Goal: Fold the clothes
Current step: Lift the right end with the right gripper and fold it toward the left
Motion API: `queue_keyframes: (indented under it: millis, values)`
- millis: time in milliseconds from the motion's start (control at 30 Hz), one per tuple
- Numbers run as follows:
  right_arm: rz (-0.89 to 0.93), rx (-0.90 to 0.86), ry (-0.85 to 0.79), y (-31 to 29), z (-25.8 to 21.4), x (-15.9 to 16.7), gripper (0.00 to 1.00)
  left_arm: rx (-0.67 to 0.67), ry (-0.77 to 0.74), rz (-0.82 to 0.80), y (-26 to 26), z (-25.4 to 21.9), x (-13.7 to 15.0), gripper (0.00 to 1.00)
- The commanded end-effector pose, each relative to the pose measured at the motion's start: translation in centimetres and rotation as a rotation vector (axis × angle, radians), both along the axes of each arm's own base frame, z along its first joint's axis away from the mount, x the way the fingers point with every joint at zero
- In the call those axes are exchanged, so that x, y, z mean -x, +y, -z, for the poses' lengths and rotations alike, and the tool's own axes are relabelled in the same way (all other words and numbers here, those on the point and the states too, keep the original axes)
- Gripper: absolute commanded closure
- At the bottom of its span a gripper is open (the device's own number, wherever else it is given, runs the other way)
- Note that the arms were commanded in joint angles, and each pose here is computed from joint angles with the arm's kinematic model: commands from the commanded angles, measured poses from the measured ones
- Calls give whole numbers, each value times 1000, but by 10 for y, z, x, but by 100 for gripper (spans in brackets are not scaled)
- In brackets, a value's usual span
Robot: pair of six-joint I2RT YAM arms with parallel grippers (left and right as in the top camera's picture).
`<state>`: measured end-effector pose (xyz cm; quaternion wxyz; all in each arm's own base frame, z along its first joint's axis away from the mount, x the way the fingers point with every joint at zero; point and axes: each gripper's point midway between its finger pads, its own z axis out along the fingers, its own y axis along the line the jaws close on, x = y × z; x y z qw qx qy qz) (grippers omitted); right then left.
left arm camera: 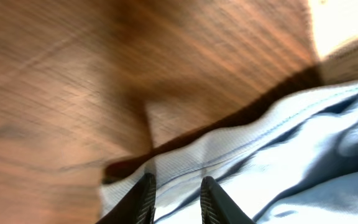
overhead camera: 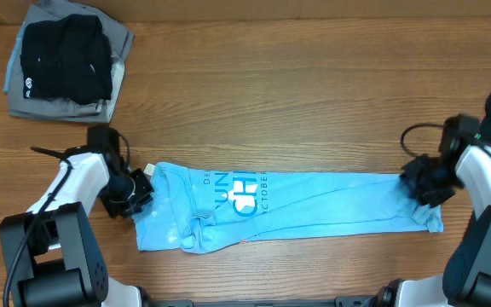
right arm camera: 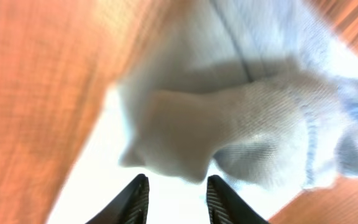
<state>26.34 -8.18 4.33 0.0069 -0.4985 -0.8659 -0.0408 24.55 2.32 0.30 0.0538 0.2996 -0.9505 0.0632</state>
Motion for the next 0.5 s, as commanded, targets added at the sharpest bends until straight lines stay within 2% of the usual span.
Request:
queue_keyframes:
  millis: [0, 33, 67, 100, 133, 167, 467]
  values:
    - [7, 85, -50, -20, -33, -18, 53, 9, -59, 27, 2, -17, -17, 72]
    - [12, 95, -51, -22, -38, -18, 47, 9, -69, 27, 2, -21, -19, 72]
    - [21, 109, -52, -27, -43, -17, 37, 10, -79, 26, 1, -26, -20, 72]
    - [35, 121, -51, -33, -45, -14, 16, 10, -88, 26, 1, -30, -21, 72]
    - [50, 125, -48, -38, -45, -11, 5, 12, -95, 26, 1, -32, -22, 72]
    - [55, 122, -47, -43, -45, -9, 0, 15, -102, 25, 0, -34, -22, 72]
    - [160, 44, -14, -74, -17, 29, 0, 42, -108, 24, -5, -36, -23, 72]
